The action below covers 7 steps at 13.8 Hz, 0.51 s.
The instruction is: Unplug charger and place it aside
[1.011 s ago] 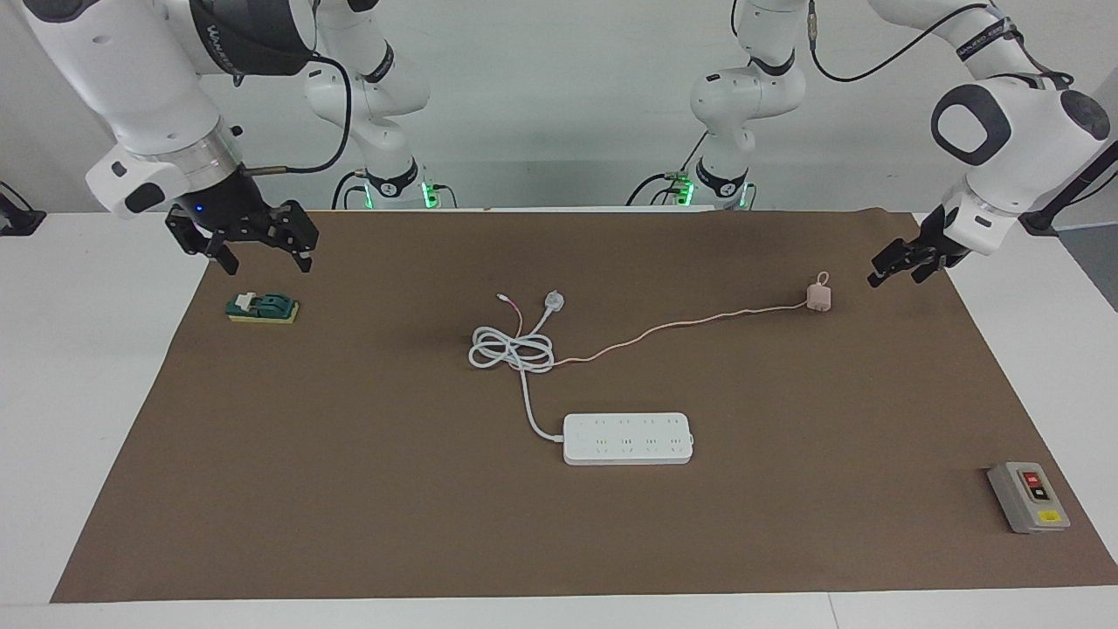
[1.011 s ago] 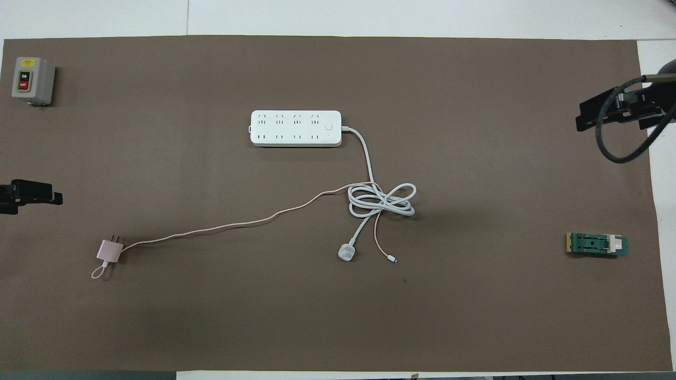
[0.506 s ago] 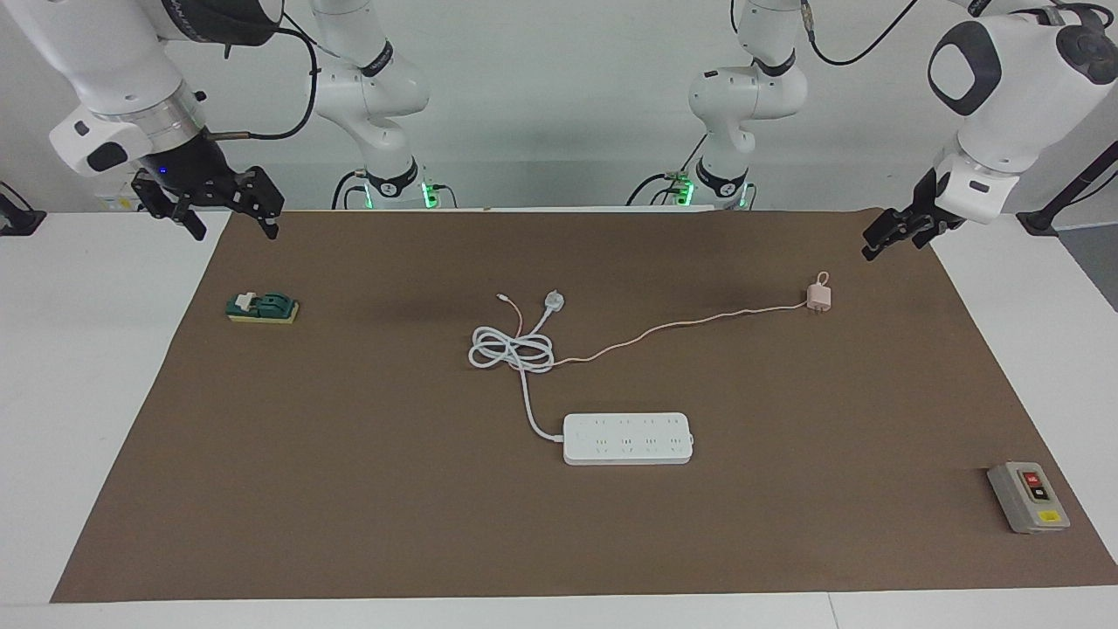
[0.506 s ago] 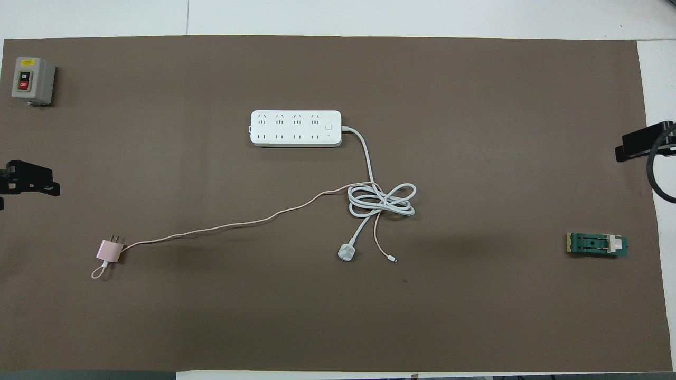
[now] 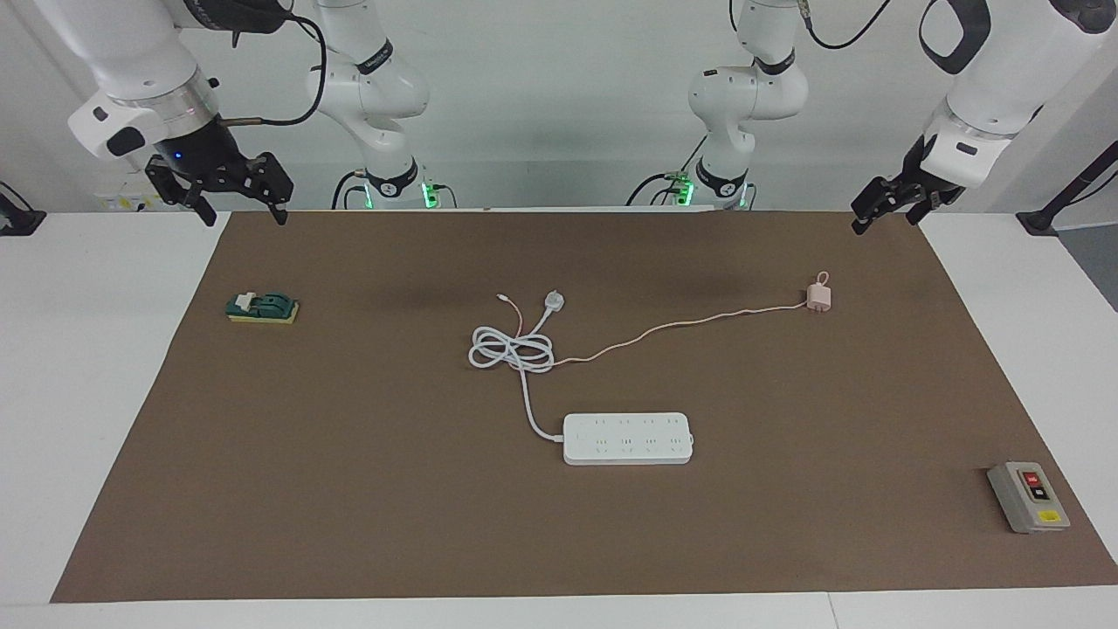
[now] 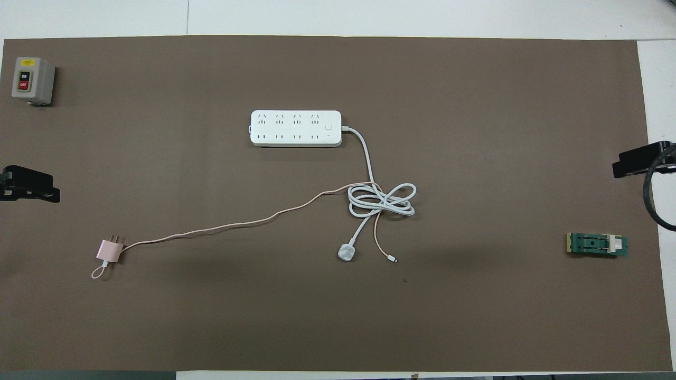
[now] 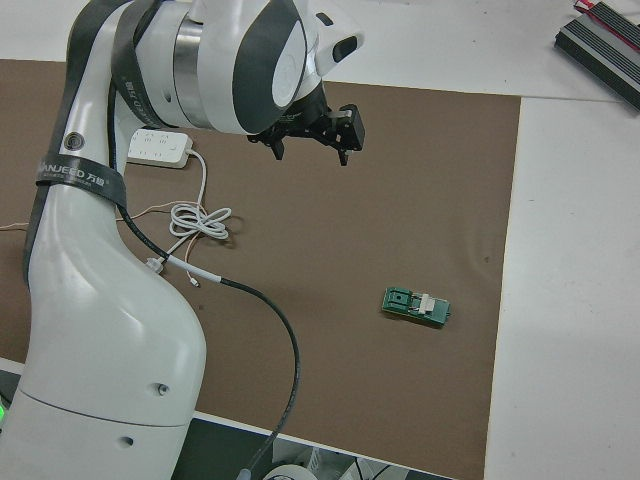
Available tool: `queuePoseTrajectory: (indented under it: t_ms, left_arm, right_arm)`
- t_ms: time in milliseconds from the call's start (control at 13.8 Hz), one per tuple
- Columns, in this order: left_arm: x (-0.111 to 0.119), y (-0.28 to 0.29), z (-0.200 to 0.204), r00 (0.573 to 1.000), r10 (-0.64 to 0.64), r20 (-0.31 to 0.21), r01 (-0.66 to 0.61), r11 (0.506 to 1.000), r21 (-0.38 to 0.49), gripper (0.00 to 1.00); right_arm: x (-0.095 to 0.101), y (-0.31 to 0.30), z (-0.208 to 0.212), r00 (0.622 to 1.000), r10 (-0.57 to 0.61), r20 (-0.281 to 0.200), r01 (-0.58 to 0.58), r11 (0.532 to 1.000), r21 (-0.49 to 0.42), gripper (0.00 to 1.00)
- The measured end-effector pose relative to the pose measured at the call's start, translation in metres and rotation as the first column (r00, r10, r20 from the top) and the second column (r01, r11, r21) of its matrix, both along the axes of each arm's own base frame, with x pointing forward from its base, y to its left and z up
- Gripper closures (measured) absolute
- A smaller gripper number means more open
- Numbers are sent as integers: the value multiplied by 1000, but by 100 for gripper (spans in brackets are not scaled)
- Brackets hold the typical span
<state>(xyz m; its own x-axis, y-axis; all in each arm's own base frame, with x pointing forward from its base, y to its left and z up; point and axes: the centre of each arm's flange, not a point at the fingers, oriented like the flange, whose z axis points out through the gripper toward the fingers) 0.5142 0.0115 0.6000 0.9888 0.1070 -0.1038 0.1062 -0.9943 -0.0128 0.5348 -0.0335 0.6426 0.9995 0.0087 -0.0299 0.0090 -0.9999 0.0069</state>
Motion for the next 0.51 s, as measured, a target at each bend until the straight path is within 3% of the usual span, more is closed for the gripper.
queuePoseTrajectory:
  t_ms: [506]
  left_arm:
    - [9,-26,-4,999,-48,-6,48,999,3,0]
  right_arm:
    - [1,-1,0,1000,-2,5,2,1000,-2,0]
